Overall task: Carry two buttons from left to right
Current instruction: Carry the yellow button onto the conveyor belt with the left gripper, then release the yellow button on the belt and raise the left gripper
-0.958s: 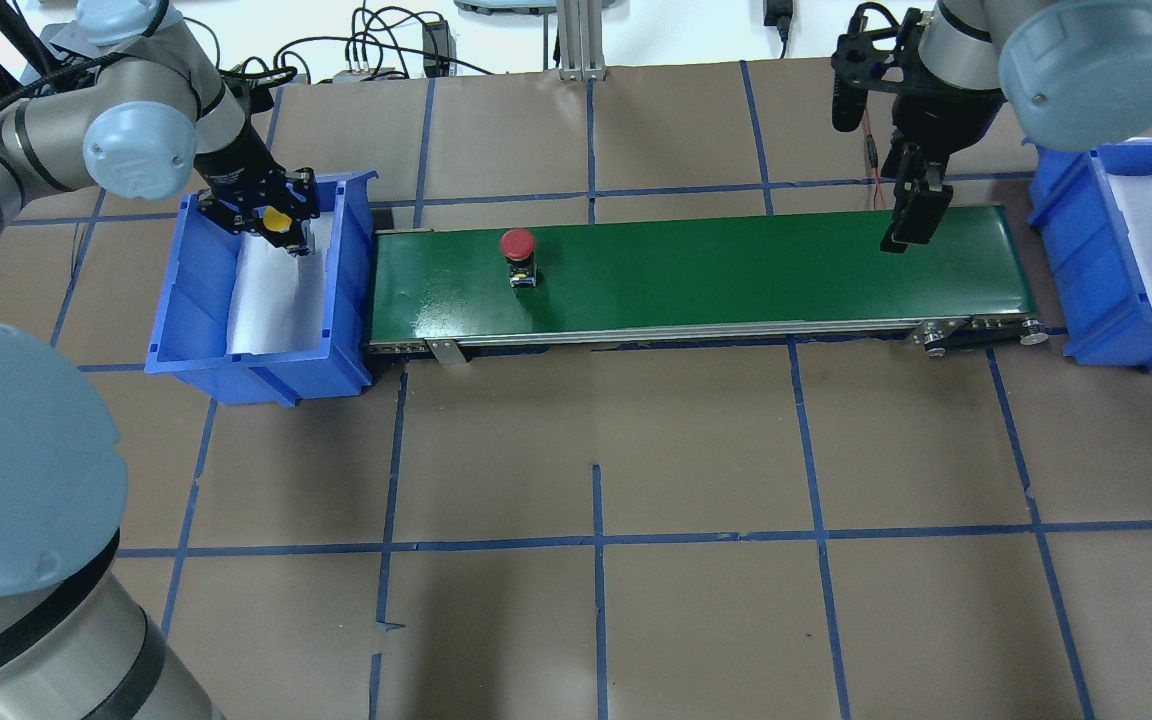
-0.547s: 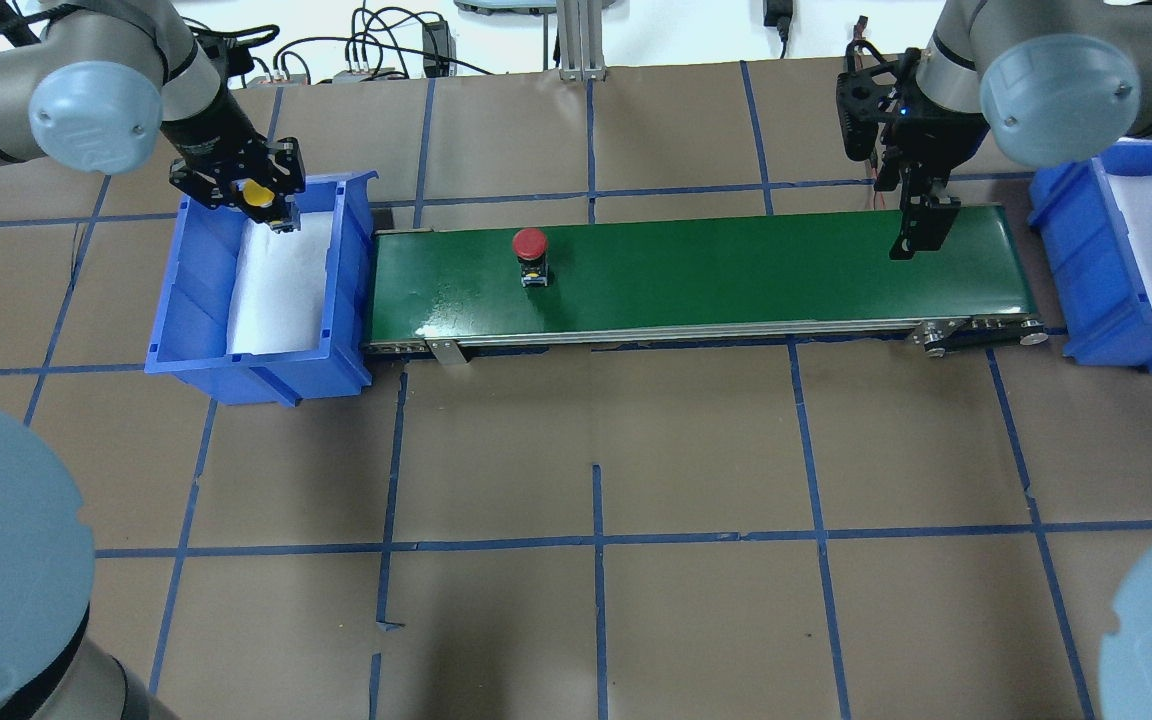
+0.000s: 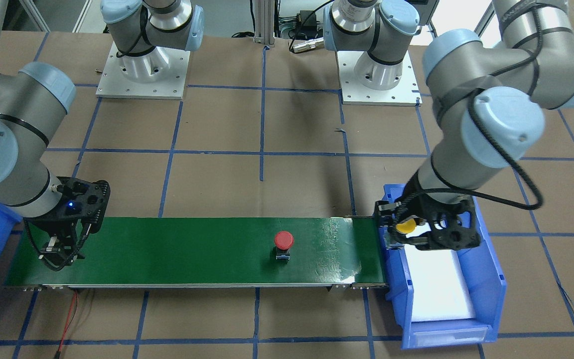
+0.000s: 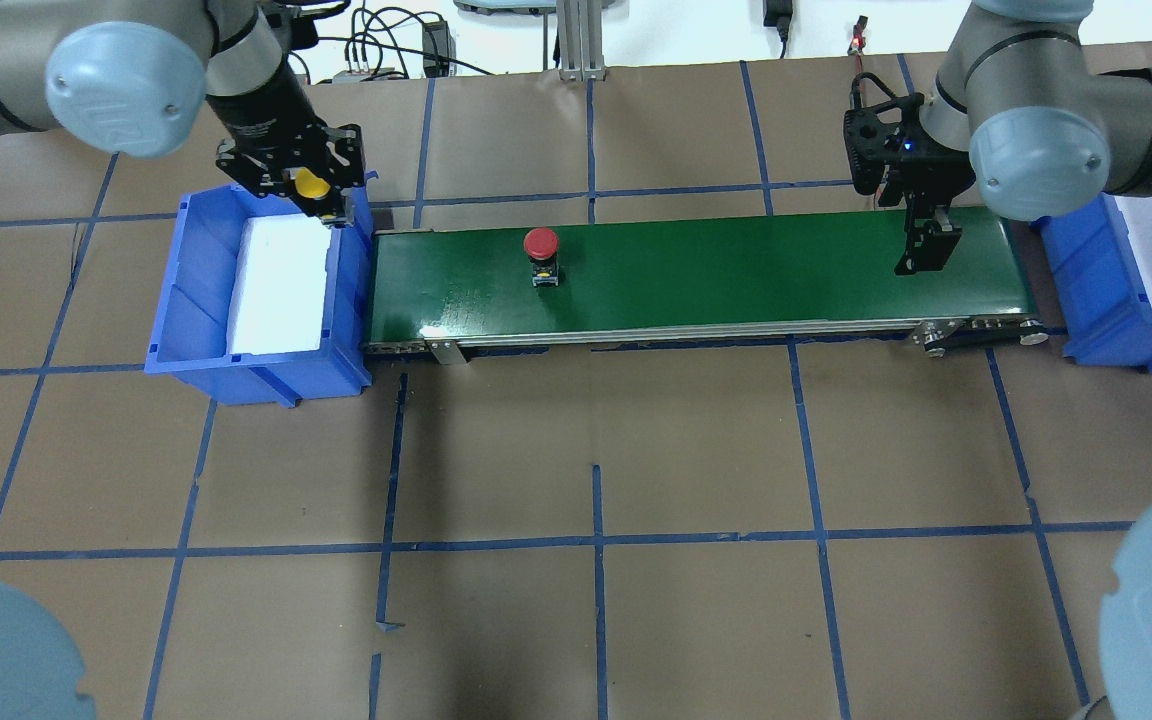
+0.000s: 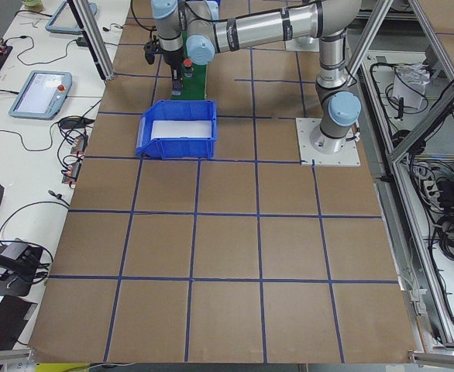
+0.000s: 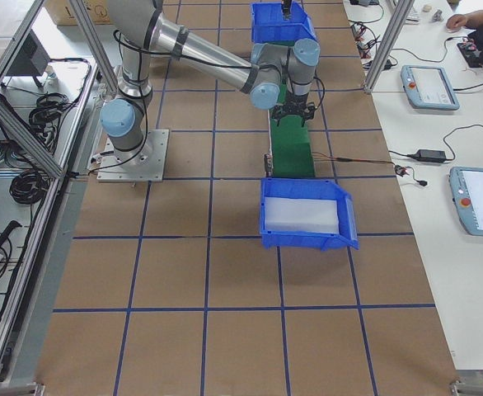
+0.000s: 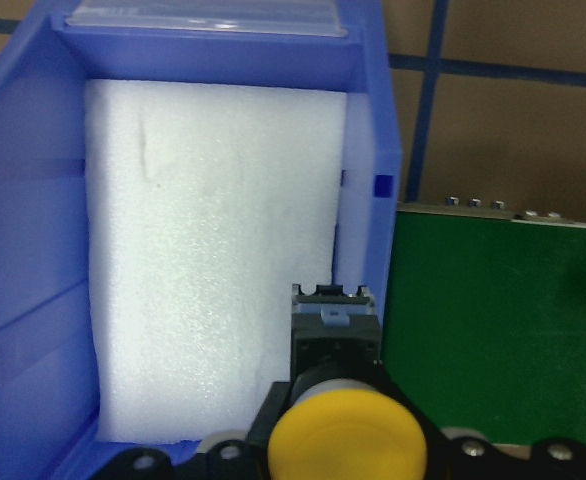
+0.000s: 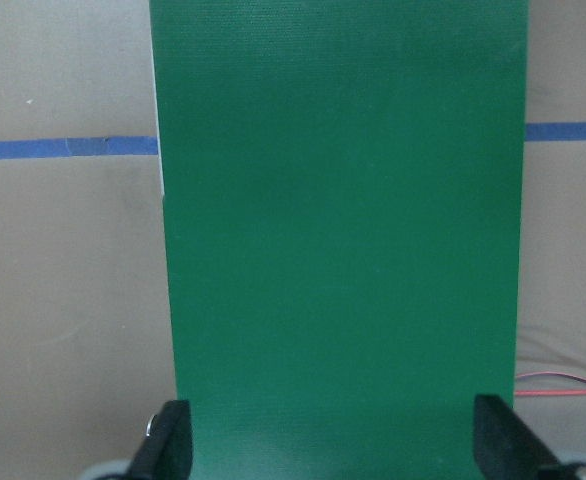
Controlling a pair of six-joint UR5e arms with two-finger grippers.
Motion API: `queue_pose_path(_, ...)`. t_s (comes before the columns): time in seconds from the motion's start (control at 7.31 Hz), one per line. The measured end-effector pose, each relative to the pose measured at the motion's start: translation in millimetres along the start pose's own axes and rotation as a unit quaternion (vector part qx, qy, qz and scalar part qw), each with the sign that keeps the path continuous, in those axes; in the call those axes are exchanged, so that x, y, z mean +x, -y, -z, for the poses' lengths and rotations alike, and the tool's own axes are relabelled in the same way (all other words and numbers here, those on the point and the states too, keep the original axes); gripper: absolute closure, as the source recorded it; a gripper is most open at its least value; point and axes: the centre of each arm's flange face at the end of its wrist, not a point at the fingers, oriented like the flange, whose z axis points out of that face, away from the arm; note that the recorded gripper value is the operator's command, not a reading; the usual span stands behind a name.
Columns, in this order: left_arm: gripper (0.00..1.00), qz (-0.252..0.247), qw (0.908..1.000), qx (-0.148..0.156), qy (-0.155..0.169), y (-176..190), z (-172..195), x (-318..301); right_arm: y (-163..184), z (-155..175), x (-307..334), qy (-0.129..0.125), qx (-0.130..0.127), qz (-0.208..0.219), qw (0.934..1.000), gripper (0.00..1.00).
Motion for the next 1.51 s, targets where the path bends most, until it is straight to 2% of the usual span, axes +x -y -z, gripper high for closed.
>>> queue_pose_path(0.27, 0.73, -0.016, 0.9996, -0.021, 0.004, -11, -30, 61, 0, -3, -1, -0.001, 0.001, 0.004, 1.0, 0.0)
queue_pose_path(0.55, 0.73, -0.026, 0.9984, -0.049, 0.009, -9, -68, 83, -1, -3, -1, -0.001, 0.001, 0.009, 1.0, 0.0)
queue_pose_path(1.09, 0.73, -0.018, 0.9982, -0.057, -0.002, 18, -92, 40, -1, -4, -1, 0.0, -0.002, 0.009, 1.0, 0.0)
queue_pose_path(1.37, 0.72, -0.017, 0.9977, -0.066, -0.002, 21, -105, 41, -3, -5, -1, 0.001, -0.003, 0.008, 1.0, 0.0)
queue_pose_path(1.51, 0.46, -0.02, 0.9975, -0.067, -0.002, 21, -108, 44, -3, -5, -2, 0.002, -0.003, 0.008, 1.0, 0.0)
